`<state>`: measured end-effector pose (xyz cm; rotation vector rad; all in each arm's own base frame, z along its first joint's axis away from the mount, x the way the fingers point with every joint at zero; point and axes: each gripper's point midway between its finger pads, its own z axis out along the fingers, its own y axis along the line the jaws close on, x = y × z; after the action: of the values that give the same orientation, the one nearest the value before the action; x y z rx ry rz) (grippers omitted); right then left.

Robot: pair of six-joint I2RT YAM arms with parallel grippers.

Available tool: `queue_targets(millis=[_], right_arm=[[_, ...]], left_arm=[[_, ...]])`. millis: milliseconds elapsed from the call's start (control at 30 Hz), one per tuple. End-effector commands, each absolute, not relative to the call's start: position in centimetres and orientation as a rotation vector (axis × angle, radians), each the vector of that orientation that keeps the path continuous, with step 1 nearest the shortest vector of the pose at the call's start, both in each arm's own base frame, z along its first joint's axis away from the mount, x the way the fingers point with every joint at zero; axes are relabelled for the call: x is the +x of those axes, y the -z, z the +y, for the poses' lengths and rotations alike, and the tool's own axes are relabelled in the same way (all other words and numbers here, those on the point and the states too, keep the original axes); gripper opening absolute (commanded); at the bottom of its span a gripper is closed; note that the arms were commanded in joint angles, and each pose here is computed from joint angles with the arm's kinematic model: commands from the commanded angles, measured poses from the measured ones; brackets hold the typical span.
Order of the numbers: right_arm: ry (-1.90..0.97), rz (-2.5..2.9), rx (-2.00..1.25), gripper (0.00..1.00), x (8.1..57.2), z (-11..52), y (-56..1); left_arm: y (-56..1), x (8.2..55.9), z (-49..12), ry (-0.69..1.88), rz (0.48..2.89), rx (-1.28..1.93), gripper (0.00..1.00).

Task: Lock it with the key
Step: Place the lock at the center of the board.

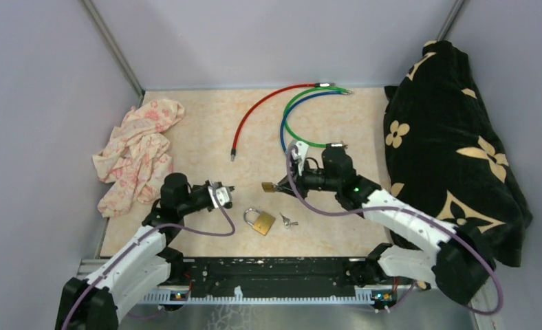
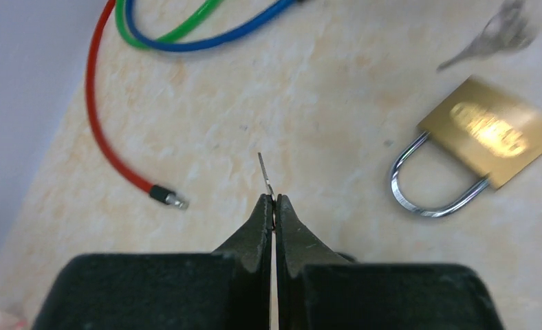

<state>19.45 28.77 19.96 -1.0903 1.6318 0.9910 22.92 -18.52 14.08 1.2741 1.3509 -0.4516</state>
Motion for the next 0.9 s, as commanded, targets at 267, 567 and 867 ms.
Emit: queue_targets(millis=[267,567,867], right_arm=[[-1.2,1.951,-0.724,0.0,27.3,39.9,-16.2],[-1.306,2.179,-0.635,0.0,28.5,43.2,-9.3],[-1.221,2.26,-0.616,0.0,28.1,41.8,-7.4]], left_arm=[[-8.6,27.6,-14.1,-0.199,1.113,1.583,0.0],[-5.4,26.5,-14.1,-0.169,1.104,1.697,0.0],[-3.8,24.9,-14.3,-0.119,1.085,1.754,0.63]])
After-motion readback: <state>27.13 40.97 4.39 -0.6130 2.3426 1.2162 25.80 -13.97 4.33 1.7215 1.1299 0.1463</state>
